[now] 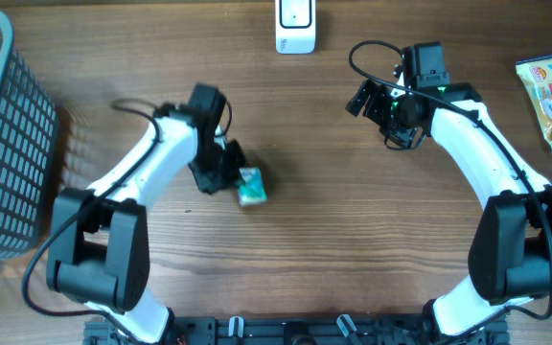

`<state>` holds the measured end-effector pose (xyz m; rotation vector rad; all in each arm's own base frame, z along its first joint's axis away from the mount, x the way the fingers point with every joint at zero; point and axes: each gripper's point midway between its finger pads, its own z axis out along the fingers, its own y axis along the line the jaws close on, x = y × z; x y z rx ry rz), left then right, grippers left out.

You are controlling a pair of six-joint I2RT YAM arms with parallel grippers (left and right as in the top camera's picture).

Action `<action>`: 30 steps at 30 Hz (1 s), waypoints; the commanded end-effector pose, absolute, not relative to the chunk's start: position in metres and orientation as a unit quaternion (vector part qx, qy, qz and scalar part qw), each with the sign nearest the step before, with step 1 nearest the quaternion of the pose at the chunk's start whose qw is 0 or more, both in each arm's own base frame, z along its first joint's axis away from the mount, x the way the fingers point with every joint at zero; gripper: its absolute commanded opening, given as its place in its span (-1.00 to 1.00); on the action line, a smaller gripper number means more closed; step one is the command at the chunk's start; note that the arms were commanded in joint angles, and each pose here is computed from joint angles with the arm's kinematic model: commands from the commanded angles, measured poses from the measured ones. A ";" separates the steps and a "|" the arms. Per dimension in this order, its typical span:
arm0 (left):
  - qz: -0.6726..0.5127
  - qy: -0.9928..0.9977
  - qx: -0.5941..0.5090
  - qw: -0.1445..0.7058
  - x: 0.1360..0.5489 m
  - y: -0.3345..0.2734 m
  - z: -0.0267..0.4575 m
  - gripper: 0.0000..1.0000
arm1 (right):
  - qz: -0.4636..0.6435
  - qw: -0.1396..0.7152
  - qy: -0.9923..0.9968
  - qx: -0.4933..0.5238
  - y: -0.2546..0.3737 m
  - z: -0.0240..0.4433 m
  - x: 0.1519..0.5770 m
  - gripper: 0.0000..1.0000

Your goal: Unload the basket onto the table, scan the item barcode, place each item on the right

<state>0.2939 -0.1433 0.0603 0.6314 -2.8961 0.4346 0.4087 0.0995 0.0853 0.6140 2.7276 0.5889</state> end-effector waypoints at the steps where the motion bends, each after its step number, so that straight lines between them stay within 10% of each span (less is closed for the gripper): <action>1: 0.033 -0.970 0.229 -0.073 0.338 -0.111 0.124 -0.92 | 0.194 0.136 0.946 0.220 0.097 0.077 0.408 0.99; 20: -0.236 -0.942 0.106 -0.212 0.326 -0.169 0.083 -0.73 | 0.194 0.136 0.946 0.220 0.097 0.077 0.408 1.00; 23: -0.199 -0.953 0.112 -0.201 0.326 -0.186 0.072 -0.26 | 0.194 0.135 0.946 0.220 0.097 0.077 0.408 0.99; 26: -0.163 -0.962 0.118 -0.183 0.324 -0.199 0.066 0.99 | 0.194 0.136 0.946 0.220 0.097 0.077 0.408 0.99; 30: -0.165 -0.963 0.118 -0.177 0.321 -0.196 0.071 1.00 | 0.194 0.136 0.946 0.220 0.097 0.077 0.408 0.99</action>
